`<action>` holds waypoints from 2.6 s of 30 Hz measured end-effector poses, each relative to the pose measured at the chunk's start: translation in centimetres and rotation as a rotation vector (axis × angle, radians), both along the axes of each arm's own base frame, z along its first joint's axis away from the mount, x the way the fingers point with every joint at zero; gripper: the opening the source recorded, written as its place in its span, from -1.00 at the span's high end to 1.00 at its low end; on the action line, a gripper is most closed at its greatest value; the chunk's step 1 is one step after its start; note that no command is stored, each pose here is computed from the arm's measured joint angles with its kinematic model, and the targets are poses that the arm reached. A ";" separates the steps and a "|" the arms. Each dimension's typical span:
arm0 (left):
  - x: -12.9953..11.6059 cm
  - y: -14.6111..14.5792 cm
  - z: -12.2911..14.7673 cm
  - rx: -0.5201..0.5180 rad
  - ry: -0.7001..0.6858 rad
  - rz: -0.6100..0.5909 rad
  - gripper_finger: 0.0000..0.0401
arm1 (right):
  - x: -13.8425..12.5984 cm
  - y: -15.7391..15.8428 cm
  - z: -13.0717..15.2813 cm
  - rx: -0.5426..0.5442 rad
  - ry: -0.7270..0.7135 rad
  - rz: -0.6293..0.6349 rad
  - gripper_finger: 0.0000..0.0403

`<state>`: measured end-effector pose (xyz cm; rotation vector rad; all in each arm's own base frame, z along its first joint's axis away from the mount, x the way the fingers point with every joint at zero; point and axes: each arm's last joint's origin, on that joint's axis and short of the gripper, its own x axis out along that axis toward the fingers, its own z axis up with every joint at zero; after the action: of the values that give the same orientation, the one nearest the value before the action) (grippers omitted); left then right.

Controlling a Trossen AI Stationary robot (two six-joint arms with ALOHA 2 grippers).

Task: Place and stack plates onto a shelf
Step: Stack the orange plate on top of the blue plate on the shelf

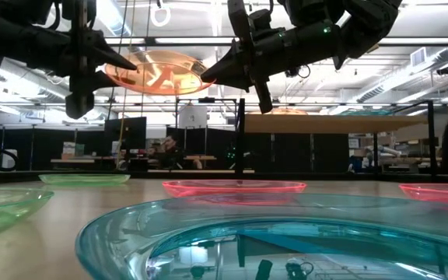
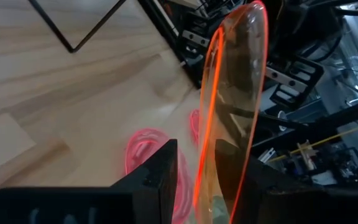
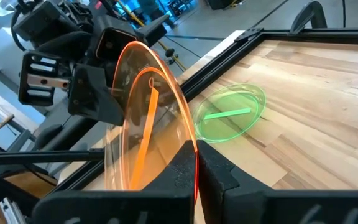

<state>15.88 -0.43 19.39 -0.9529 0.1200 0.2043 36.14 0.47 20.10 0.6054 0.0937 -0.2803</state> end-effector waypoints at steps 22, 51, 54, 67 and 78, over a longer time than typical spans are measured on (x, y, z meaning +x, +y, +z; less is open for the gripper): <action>0.0 0.0 0.0 0.004 -0.004 -0.001 0.43 | -2.3 -1.7 3.4 0.010 0.048 -0.002 0.95; 0.0 0.0 0.0 0.004 -0.002 -0.001 0.43 | -17.0 -5.9 13.5 -0.001 0.098 -0.309 0.95; 0.0 0.0 0.0 0.004 -0.001 -0.001 0.43 | -19.2 -6.1 13.9 -0.008 0.120 -0.386 0.95; 0.0 0.0 0.0 0.004 -0.001 -0.001 0.43 | -26.4 -6.2 12.8 0.065 0.290 -0.758 0.95; 0.0 0.0 0.0 0.004 -0.001 -0.001 0.43 | -27.9 -7.0 12.0 0.079 0.384 -0.961 0.95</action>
<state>15.89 -0.43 19.41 -0.9487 0.1186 0.2029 8.25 -6.51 32.11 0.6357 0.1799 -1.3299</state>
